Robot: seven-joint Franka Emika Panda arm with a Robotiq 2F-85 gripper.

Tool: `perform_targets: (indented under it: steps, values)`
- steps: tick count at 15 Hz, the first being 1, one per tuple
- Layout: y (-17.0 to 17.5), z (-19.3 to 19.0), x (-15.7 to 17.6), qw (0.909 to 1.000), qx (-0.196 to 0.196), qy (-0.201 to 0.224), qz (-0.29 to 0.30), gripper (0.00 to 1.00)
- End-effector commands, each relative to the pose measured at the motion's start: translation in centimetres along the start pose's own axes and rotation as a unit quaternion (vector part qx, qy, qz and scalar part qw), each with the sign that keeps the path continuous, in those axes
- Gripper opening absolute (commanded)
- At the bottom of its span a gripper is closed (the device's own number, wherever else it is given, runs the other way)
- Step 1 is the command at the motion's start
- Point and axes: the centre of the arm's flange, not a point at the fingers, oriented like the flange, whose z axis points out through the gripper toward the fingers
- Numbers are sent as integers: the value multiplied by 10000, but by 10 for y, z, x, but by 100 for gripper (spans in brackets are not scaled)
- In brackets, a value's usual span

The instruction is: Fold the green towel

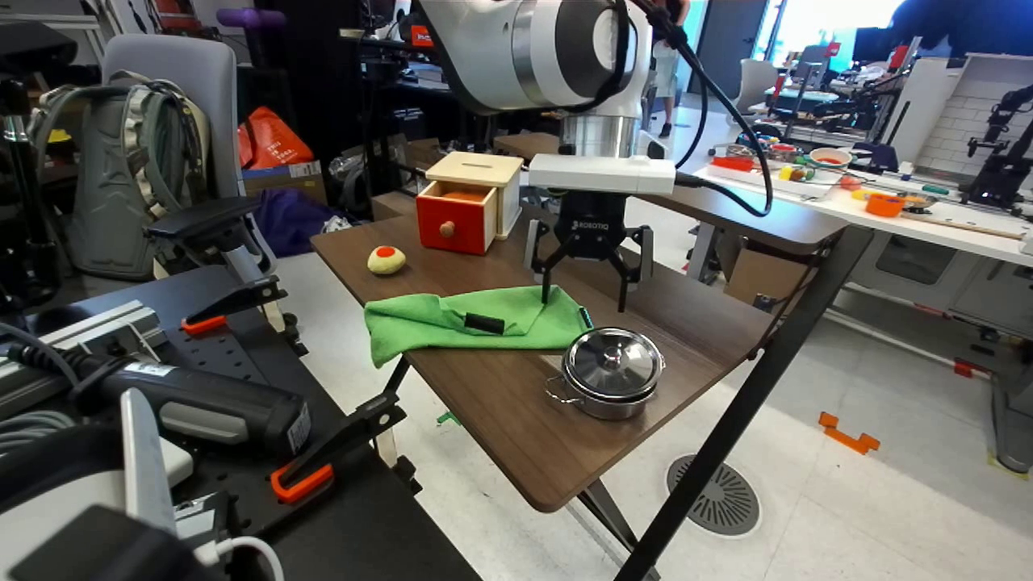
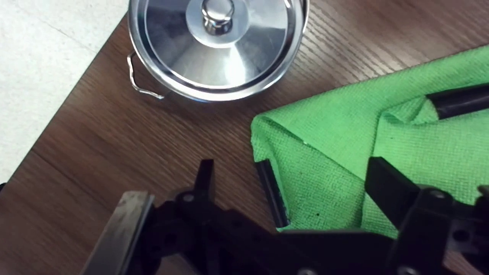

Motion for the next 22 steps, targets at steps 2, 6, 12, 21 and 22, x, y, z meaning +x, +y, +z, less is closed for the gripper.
perform_targets:
  steps: [2, 6, 12, 21, 22]
  values:
    - [5, 5, 23, 9993, -56, -268, -237, 74]
    - [4, 12, 34, 9983, -113, -370, -441, 42]
    - [5, 22, 52, 9954, -177, -595, -731, 0]
    - [15, -20, 39, 9977, -391, -229, -499, 1]
    - [17, -29, 35, 9980, -432, -142, -446, 1]
